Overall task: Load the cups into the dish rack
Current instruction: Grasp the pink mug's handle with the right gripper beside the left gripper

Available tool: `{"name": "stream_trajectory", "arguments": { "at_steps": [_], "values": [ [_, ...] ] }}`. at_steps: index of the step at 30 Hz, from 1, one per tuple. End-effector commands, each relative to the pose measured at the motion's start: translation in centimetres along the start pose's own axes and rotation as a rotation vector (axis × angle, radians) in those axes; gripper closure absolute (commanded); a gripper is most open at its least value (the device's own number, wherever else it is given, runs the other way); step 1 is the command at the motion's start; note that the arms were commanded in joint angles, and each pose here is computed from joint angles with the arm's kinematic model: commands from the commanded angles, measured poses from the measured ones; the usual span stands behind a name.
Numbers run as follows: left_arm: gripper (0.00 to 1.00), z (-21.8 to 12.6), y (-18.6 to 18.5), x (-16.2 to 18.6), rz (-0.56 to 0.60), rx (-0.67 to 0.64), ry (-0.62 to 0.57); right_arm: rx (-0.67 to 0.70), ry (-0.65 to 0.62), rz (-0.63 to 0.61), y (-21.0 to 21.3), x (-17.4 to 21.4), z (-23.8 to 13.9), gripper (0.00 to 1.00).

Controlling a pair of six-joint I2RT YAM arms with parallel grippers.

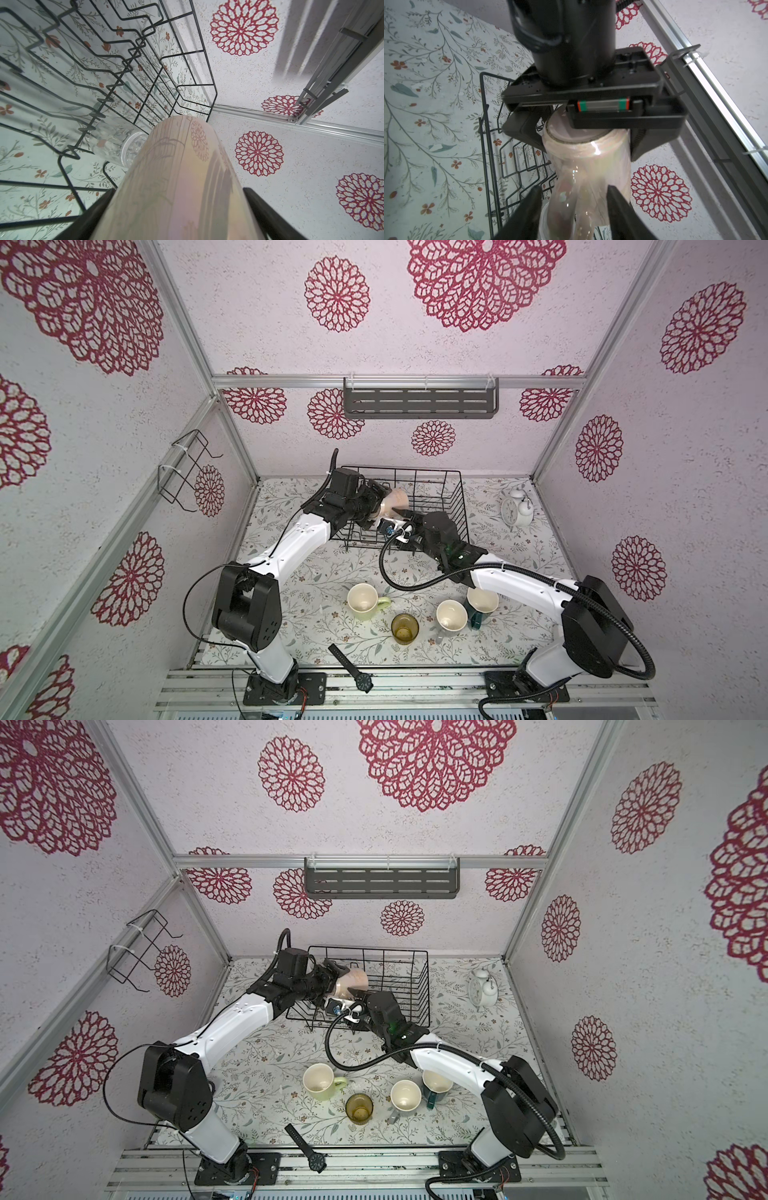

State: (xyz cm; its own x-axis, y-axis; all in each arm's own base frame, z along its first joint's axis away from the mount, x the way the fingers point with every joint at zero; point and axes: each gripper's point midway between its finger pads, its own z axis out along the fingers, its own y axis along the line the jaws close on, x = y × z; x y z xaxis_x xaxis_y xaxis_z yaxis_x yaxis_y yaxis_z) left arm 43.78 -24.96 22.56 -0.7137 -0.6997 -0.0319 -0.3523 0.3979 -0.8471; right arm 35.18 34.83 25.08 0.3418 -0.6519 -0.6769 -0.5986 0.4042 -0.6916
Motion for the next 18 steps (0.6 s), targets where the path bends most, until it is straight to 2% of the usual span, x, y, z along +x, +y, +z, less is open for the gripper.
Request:
{"name": "stream_trajectory", "arguments": {
  "at_steps": [1, 5, 13, 18],
  "values": [
    [0.35, -3.3, -5.6, 0.5, 0.027, 0.187, -0.025, 0.068, 0.026, 0.001, -1.5, 0.2, 0.3, 0.58],
    [0.34, -3.2, -5.5, 0.6, -0.007, 0.196, -0.032, 0.130, 0.051, -0.006, -2.2, 0.7, 0.2, 0.69],
    [0.33, -3.0, -5.8, 1.6, -0.040, 0.210, -0.009, 0.195, 0.126, -0.060, -2.7, 1.9, -0.6, 0.71],
    [0.34, -3.0, -6.6, 2.4, -0.038, 0.227, 0.010, 0.206, 0.141, -0.092, -2.7, 2.0, -0.9, 0.93]
  ]
}}
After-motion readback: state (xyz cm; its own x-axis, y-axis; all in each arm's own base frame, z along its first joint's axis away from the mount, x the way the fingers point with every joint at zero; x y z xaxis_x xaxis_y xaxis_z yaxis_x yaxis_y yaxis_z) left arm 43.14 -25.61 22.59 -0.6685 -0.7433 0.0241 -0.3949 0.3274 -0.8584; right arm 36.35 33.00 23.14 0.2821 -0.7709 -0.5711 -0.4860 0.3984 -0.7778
